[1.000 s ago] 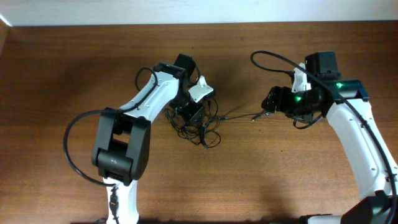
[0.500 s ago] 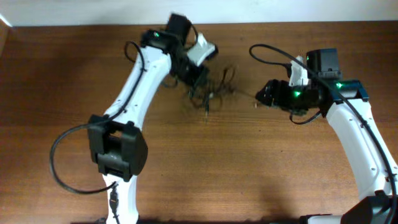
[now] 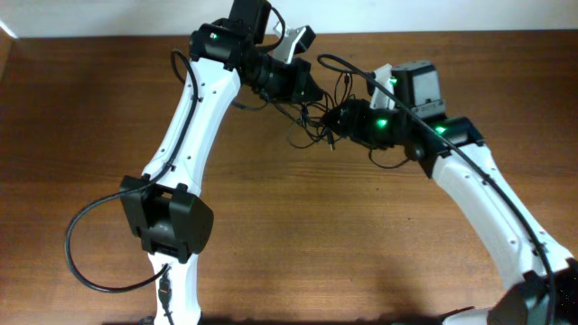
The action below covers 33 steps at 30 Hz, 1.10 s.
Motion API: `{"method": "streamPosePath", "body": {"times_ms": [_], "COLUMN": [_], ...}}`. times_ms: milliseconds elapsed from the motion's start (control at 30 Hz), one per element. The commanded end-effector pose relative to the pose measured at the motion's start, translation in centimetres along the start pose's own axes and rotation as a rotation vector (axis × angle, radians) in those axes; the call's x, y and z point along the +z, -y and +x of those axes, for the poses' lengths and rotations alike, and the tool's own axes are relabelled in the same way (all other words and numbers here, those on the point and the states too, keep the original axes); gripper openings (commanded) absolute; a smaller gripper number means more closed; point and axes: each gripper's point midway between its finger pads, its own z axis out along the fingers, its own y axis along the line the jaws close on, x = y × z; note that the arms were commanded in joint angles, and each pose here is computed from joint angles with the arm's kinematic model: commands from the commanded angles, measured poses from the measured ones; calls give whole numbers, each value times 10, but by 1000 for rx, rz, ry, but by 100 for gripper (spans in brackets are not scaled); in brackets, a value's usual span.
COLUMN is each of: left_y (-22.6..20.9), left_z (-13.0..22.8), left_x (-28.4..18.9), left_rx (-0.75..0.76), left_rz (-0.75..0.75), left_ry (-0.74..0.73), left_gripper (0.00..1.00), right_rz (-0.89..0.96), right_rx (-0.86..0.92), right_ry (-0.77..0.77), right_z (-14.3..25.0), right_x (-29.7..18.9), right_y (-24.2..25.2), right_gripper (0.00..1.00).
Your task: Untangle cables
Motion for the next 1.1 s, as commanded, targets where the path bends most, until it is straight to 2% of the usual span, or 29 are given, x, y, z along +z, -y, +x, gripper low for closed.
{"method": "streamPosePath", "body": {"times_ms": [0,100,200,300,433,667,800,867,900,933,967,1067], "left_y": [28,36,44,31,-6,-110,-139,-140,-134,-124,-111,-82], "left_z": [-6,-6,-13,-30,-54,-72,-72,-72,-71,-69,-65,-47], "left_x": [-13,-16,-24,-46,-84,-142,-152,-152,-148,-142,-133,-104], "left_rx": [12,13,6,-33,-28,-144,-179,-180,-176,-153,-132,-143], "left_rz": [118,178,250,283,242,-93,-240,-247,-222,-180,-130,-55], "left_ry": [25,21,42,107,234,414,444,444,433,412,380,269], "left_gripper": [0,0,0,0,0,0,0,0,0,0,0,0], "right_rz": [66,72,86,96,161,342,472,483,439,369,329,205], "right_rx": [109,140,146,156,176,141,186,179,137,83,58,-23], "right_ry": [-11,-26,-27,-17,-50,-251,-317,-339,-369,-399,-408,-356], "right_z": [5,7,7,3,7,40,52,55,58,61,59,36], "right_x": [25,41,45,42,32,-20,-61,-73,-75,-74,-76,-84], "right_y": [14,19,25,30,55,132,178,188,183,171,162,121], "right_gripper": [49,46,31,4,4,4,4,4,15,36,50,70]}}
